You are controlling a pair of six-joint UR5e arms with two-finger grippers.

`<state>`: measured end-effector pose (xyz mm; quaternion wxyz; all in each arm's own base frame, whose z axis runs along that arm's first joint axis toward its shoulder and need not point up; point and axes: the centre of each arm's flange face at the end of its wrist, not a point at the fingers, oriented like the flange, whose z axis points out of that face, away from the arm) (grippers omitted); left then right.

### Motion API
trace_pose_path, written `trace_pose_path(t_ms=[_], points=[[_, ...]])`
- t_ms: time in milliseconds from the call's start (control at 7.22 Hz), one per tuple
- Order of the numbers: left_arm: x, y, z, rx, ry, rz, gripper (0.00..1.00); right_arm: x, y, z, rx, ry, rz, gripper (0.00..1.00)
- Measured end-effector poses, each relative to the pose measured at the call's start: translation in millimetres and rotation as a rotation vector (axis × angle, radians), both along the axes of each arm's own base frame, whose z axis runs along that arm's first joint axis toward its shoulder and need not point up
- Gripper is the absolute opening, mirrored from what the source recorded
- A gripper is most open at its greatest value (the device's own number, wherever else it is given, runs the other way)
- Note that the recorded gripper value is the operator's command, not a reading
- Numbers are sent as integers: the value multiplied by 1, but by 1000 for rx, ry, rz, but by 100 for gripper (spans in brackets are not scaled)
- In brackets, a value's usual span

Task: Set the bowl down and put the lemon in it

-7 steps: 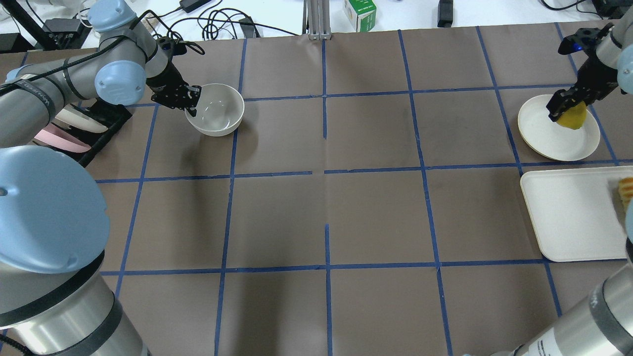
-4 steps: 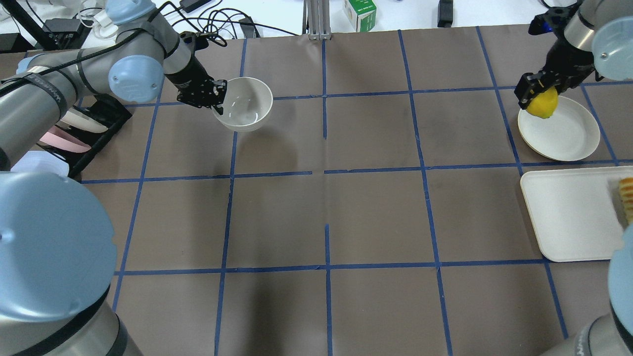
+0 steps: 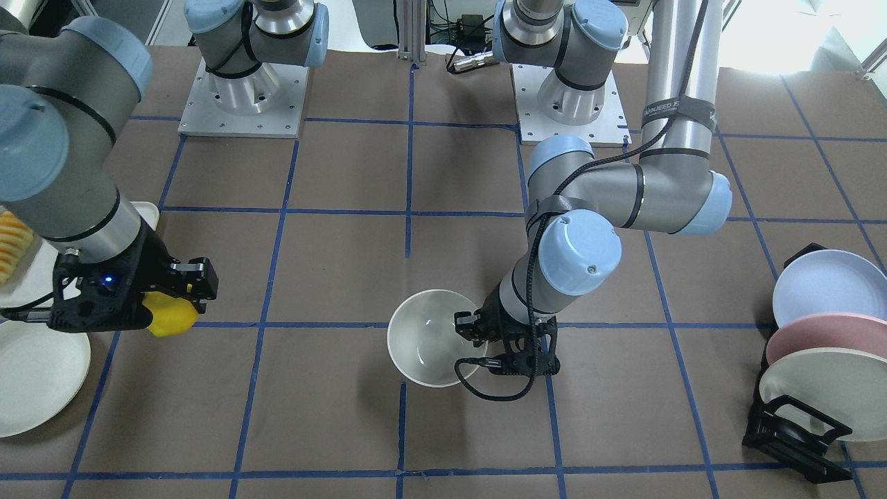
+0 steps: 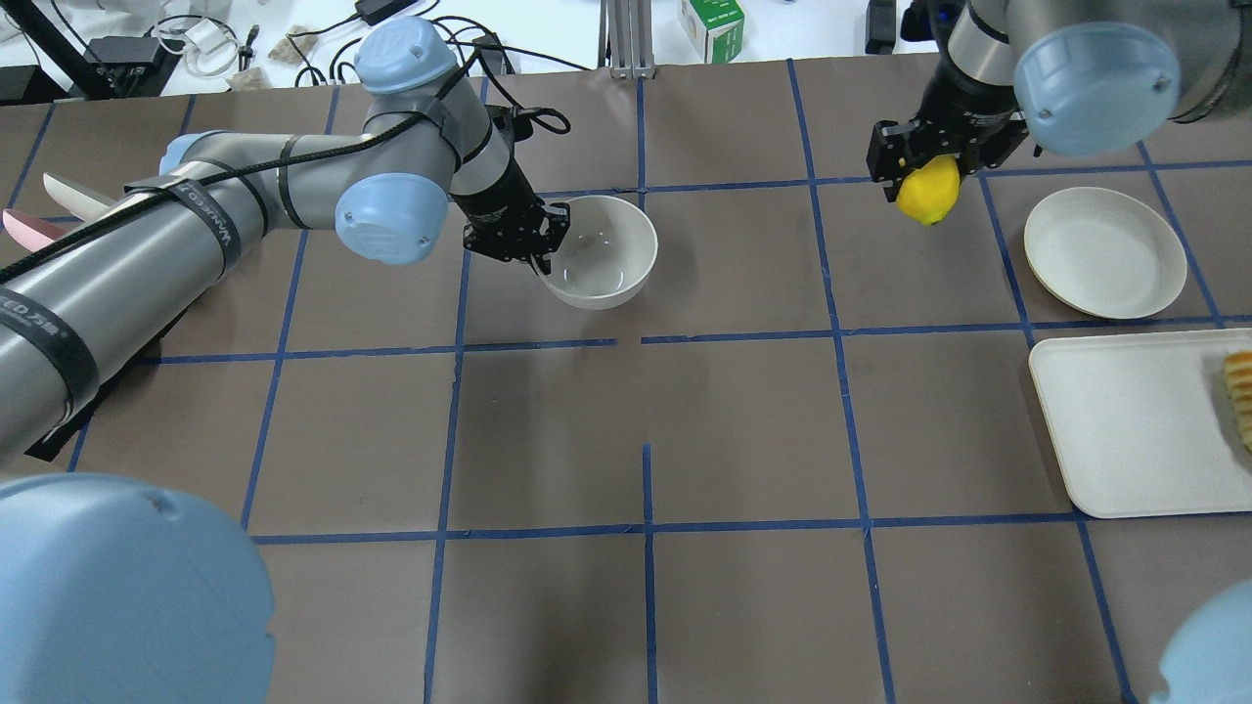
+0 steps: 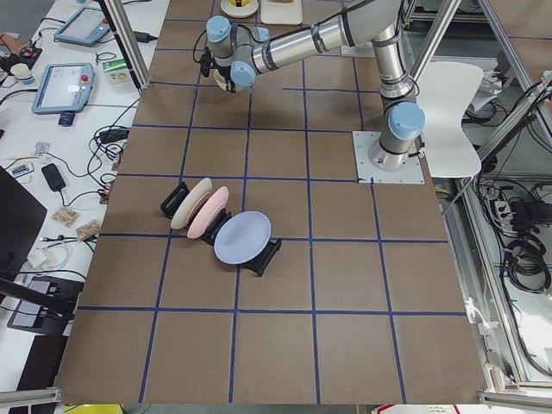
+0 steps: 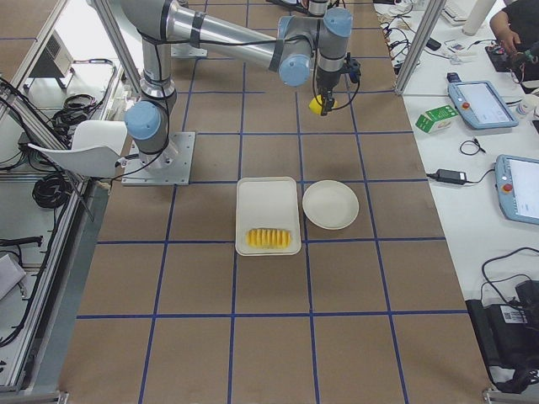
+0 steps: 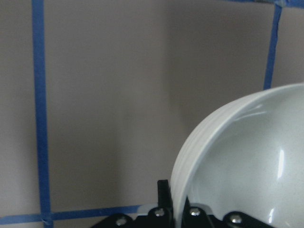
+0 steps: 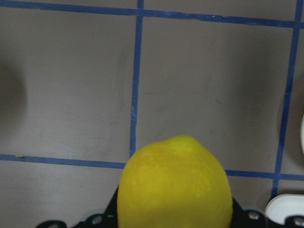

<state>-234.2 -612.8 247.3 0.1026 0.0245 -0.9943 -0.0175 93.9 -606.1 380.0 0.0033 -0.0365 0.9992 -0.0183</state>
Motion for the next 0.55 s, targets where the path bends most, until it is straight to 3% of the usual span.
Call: trace_pose_path(t_ms=[277,415,554], points=[[-21,17,-22,-15,3,-10,0,21,4,3,-5,-16,-25,17],[-29,21,-29,-20,5,-13,46,33,6,3,-4,-27,-46,17],[-35,24,-31,-22,5,-10,85,47,9,3,-4,-34,-64,17]])
